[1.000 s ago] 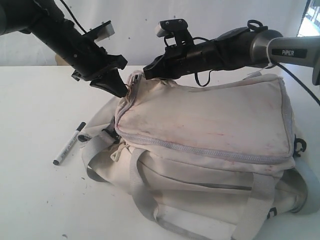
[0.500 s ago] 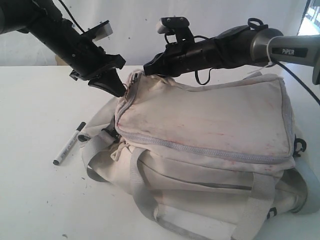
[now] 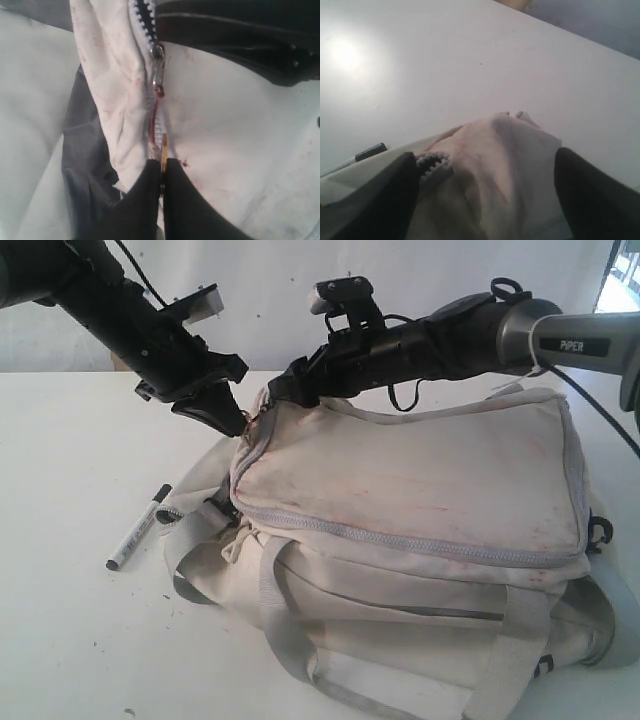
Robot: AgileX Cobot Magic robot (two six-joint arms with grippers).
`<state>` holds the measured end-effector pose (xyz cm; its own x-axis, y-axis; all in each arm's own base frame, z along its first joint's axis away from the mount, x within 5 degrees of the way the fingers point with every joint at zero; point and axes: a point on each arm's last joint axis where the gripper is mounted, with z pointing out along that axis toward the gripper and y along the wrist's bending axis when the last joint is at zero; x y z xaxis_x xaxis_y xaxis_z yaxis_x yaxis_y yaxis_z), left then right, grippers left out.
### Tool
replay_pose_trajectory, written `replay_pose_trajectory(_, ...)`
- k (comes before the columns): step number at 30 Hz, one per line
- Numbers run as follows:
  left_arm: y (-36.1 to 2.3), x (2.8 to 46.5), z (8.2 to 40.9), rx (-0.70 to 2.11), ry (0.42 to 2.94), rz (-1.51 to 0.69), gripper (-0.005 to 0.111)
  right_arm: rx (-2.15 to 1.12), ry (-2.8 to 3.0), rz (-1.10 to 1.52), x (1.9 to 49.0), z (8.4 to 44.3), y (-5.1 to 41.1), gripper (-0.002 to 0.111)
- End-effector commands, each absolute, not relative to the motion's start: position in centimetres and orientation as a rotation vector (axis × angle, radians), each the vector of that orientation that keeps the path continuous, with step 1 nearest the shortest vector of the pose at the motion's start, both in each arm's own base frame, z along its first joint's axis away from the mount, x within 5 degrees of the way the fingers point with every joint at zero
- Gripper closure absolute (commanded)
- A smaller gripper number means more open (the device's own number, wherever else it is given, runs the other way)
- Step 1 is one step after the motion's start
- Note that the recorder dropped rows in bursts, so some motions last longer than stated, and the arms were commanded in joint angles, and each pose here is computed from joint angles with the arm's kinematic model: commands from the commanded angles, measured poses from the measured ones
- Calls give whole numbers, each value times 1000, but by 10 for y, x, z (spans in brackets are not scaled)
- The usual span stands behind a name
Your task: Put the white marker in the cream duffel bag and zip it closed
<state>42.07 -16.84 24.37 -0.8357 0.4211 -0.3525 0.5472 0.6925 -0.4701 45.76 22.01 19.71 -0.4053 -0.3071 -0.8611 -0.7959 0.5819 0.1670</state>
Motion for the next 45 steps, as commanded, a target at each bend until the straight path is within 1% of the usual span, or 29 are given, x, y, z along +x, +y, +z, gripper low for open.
replay_pose_trajectory(1, -163, 419, 250, 791, 2693, -795, 107, -973, 1985, 720, 456, 183, 222, 42)
replay_pose_trajectory(2, -161, 419, 249, 790, 2696, -785, 107, -1002, 1987, 722, 455, 181, 222, 43)
replay_pose_trajectory(3, -161, 419, 249, 790, 2696, -785, 107, -1026, 1985, 753, 452, 181, 223, 47)
replay_pose_trajectory(5, -161, 419, 249, 790, 2696, -785, 107, -1032, 1985, 762, 451, 181, 224, 57)
replay_pose_trajectory(6, -161, 419, 249, 790, 2696, -785, 107, -1032, 1985, 762, 451, 181, 224, 64)
replay_pose_trajectory(7, -161, 419, 249, 790, 2696, -785, 107, -1035, 1985, 761, 451, 181, 224, 71)
replay_pose_trajectory(8, -161, 419, 249, 790, 2696, -785, 107, -1035, 1985, 761, 451, 181, 224, 86)
replay_pose_trajectory(9, -161, 419, 249, 790, 2698, -779, 107, -1035, 1985, 761, 451, 181, 224, 95)
replay_pose_trajectory(10, -160, 419, 248, 767, 2715, -768, 107, -1025, 1981, 765, 451, 185, 224, 108)
replay_pose_trajectory(12, -158, 420, 247, 770, 2729, -729, 107, -890, 2014, 761, 456, 193, 222, 108)
replay_pose_trajectory(15, -158, 419, 248, 757, 2732, -737, 107, -670, 2040, 702, 464, 211, 213, 108)
replay_pose_trajectory(18, -160, 419, 248, 729, 2737, -768, 107, -584, 2051, 701, 466, 216, 210, 108)
replay_pose_trajectory(19, -162, 417, 248, 714, 2735, -810, 107, -555, 2060, 708, 466, 217, 210, 108)
replay_pose_trajectory(22, -164, 411, 246, 720, 2731, -871, 107, -496, 2076, 722, 468, 217, 209, 108)
replay_pose_trajectory(26, -160, 398, 244, 716, 2765, -878, 107, -404, 2096, 740, 470, 217, 204, 108)
replay_pose_trajectory(35, -156, 364, 265, 700, 2738, -967, 107, -222, 2139, 806, 476, 217, 193, 108)
replay_pose_trajectory(42, -151, 331, 269, 681, 2743, -1054, 107, -204, 2154, 837, 476, 217, 189, 108)
replay_pose_trajectory(45, -151, 318, 268, 677, 2725, -1134, 107, -208, 2157, 842, 475, 217, 190, 108)
